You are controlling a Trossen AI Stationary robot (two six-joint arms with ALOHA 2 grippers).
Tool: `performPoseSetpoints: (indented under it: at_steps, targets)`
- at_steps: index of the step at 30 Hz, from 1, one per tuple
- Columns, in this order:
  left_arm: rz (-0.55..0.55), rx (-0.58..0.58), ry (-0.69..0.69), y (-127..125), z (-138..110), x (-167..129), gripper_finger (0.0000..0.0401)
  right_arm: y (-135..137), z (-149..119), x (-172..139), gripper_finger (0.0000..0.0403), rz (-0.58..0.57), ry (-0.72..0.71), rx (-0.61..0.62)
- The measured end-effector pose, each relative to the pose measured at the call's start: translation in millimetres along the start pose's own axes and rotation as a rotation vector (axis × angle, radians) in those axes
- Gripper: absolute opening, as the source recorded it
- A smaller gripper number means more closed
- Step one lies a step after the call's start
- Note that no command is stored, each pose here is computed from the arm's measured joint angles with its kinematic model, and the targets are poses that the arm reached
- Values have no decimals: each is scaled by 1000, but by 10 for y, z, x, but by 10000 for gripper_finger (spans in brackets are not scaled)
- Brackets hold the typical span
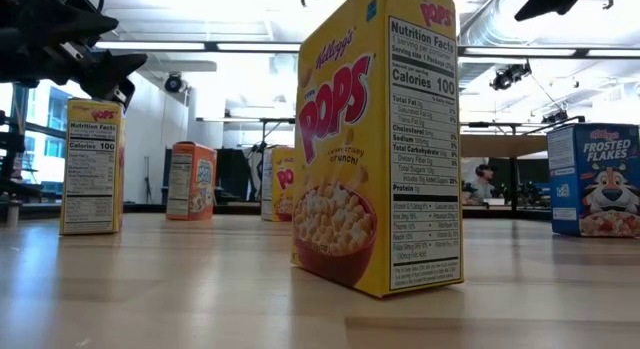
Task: Stack cereal on shelf
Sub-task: Put the top right blue cereal box on the shelf
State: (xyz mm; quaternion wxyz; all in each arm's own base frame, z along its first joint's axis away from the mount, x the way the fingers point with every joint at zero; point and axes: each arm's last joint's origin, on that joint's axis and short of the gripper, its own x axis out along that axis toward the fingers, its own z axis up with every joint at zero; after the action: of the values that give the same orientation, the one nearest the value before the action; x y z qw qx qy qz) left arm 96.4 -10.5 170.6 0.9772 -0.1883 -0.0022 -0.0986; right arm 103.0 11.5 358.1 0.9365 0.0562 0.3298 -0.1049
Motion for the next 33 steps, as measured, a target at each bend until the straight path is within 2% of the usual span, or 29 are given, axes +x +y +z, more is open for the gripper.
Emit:
performPoseSetpoints:
  at_steps: [5,12,24,33]
  targets:
    - [0,0,-1,0,1,0,200,102,70,158,280,28,196,-43]
    - [0,0,-1,0,1,0,200,171,-11,419,280,-41,484,-127]
    - [0,0,-1,0,1,0,200,266,-27,697,279,-60,650,-205]
    - [0,8,-1,0,1,0,200,274,-295,942,279,-73,768,-195]
